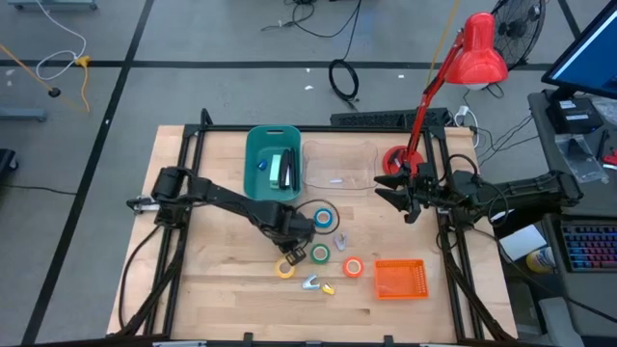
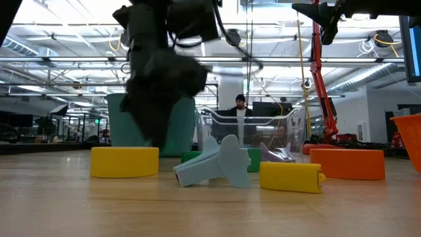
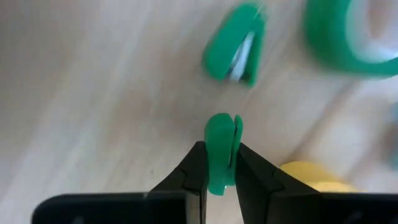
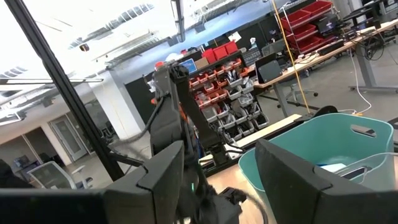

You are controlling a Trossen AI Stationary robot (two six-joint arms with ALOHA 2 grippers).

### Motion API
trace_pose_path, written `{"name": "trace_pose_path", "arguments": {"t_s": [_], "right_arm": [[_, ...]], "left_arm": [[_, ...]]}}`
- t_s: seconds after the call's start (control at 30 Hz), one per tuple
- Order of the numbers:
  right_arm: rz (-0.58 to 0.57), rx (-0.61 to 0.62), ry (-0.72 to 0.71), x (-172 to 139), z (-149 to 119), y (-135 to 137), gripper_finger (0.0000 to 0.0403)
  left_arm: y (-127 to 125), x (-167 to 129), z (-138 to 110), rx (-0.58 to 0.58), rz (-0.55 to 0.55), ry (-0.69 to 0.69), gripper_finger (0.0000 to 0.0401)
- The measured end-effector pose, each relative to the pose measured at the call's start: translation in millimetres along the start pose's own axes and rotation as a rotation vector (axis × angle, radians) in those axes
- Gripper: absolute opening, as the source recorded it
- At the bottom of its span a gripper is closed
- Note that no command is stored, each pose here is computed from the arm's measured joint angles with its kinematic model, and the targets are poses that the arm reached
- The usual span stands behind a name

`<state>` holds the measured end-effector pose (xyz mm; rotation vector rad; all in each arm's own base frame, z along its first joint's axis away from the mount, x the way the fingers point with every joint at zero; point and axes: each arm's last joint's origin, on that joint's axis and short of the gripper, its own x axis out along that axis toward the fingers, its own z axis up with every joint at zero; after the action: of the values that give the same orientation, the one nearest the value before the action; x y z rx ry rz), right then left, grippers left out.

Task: Pick and place Stapler, Stapler remover, tape
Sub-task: Put the left small green stapler into the blue bin

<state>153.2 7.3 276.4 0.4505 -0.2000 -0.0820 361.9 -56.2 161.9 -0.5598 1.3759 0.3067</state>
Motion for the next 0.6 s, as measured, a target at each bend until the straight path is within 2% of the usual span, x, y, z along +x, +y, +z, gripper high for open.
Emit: {"name": "trace_pose_path", "arguments": {"t_s": [0.13, 0.3, 0.47, 0.6], "right_arm": [[0.0, 0.0, 0.001, 0.0, -0.1, 0.0, 0.0192], [-0.001, -0.001, 0.001, 0.1, -0.1, -0.1, 0.0192], [-0.001, -0.004, 0.001, 0.1, -0.1, 0.0, 0.0192], [-0.001, -0.004, 0.0, 0.0, -0.1, 0.0, 0.0192]], "left_arm": [[5.6, -34.2, 4.3, 0.016, -0.064, -0.073, 0.0052], [17.5, -95.2, 2.7, -0.022, -0.167, -0.218, 0.0052], [37.5, -158.0, -3.7, -0.123, -0.215, -0.471, 0.0052], [56.4, -194.9, -10.5, -0.205, -0.171, -0.673, 0.0052]]}}
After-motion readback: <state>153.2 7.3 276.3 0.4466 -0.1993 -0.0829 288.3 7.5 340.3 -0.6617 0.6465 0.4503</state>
